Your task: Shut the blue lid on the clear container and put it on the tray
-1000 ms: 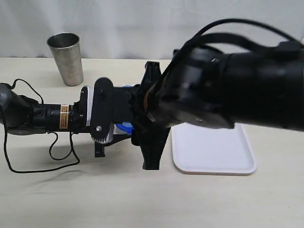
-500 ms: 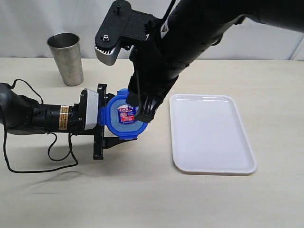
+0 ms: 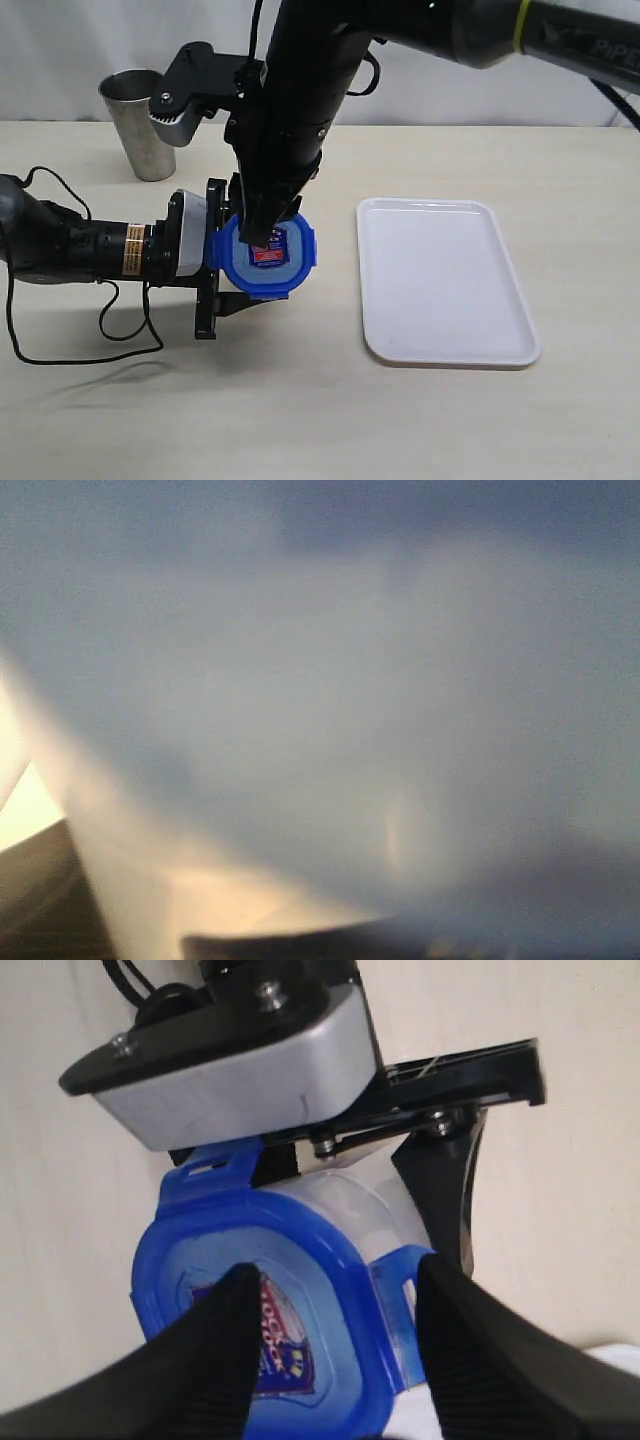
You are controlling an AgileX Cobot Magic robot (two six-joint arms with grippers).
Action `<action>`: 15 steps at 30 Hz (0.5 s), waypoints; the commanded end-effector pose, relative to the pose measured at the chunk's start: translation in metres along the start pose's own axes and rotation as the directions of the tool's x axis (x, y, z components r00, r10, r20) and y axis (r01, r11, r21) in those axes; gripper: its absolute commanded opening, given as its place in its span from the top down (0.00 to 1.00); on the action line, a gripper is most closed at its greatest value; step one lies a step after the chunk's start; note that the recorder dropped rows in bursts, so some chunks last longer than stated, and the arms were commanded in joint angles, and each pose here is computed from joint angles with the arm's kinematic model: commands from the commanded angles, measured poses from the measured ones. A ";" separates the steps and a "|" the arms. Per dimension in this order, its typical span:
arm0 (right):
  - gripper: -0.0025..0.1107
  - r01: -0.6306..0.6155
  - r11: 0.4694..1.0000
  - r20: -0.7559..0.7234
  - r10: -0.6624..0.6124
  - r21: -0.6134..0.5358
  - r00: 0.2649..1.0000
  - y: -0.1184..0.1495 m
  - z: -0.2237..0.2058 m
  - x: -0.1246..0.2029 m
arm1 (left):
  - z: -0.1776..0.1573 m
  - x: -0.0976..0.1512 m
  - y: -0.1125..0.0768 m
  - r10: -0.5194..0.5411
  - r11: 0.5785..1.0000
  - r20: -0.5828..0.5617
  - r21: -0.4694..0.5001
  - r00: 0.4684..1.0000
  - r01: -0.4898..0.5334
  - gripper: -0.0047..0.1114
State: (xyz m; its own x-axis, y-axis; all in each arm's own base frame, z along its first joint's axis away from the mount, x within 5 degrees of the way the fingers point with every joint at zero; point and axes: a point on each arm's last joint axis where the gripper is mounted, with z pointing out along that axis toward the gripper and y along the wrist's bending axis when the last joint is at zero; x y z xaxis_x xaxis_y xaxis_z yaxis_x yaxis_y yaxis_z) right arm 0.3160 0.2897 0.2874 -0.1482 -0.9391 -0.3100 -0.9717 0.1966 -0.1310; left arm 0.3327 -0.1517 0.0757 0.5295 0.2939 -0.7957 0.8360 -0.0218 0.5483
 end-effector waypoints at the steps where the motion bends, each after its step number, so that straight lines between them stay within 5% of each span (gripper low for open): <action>1: 0.57 0.002 1.000 -0.070 -0.003 -0.016 0.998 -0.003 0.012 0.005 | 0.001 -0.005 0.001 -0.002 1.000 0.028 -0.013 1.000 0.002 0.96; 15: 0.77 -0.019 1.000 -0.098 0.017 -0.014 0.995 -0.004 0.021 0.006 | 0.001 -0.005 0.001 -0.033 0.999 0.028 -0.012 0.999 0.033 0.96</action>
State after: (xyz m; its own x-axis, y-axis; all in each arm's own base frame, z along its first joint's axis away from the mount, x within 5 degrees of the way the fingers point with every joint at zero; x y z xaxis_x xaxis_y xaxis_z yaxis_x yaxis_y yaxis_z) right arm 0.3211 0.2900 0.2796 -0.1680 -0.9498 -0.2639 -0.9687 0.2087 -0.1345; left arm 0.3322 -0.1517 0.0755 0.5369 0.2927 -0.7912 0.8321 -0.0293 0.5538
